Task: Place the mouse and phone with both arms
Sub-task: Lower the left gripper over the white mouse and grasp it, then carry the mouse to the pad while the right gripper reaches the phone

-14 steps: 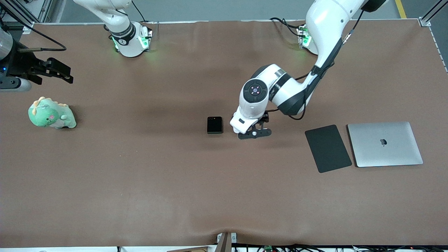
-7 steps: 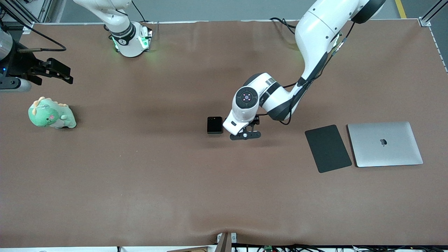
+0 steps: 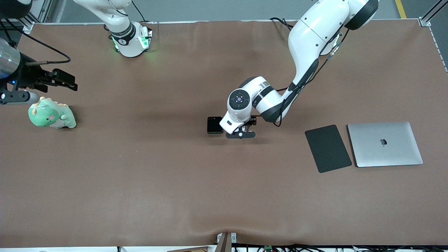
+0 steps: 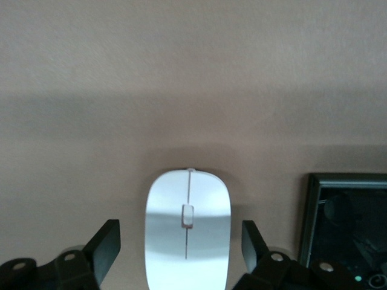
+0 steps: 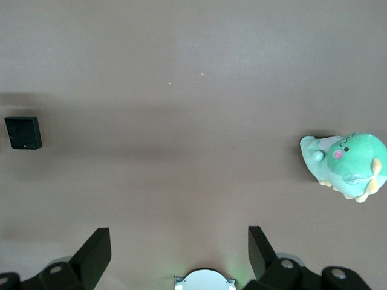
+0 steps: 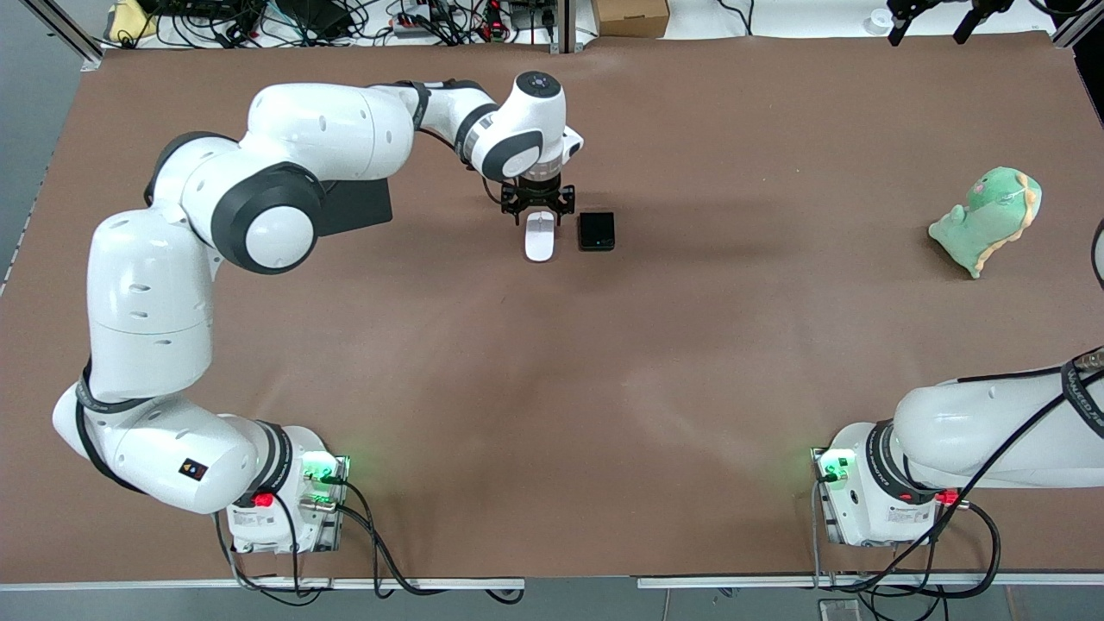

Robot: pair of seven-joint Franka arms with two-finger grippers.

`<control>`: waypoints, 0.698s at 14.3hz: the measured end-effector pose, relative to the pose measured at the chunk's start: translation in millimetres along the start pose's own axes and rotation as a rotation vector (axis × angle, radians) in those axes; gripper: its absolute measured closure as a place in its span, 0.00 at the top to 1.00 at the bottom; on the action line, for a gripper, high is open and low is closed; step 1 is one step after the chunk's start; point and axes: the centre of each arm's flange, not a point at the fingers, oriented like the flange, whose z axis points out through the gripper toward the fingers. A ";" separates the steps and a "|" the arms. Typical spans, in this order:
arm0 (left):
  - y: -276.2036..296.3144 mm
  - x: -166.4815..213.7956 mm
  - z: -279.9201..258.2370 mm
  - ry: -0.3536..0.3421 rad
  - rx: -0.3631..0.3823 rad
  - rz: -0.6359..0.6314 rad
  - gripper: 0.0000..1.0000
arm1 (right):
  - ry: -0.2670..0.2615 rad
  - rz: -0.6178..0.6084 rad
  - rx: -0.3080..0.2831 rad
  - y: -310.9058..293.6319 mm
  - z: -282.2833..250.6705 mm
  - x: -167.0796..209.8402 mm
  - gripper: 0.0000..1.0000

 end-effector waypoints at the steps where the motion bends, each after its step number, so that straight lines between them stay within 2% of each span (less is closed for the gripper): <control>1: 3.0 -3.1 2.2 -0.002 0.002 0.007 0.87 | -0.011 0.000 0.002 1.2 6.8 5.6 1.00; 5: 9.6 -10.7 6.9 -0.006 0.009 0.024 0.82 | -0.023 -0.002 0.006 1.6 16.0 13.6 1.00; 7: 8.7 -10.1 7.9 -0.006 0.011 0.026 0.70 | -0.032 -0.004 0.009 1.1 20.5 16.7 1.00; 10: 7.7 -10.6 10.7 -0.009 0.015 0.026 0.68 | -0.055 -0.012 0.015 -2.1 37.6 29.2 1.00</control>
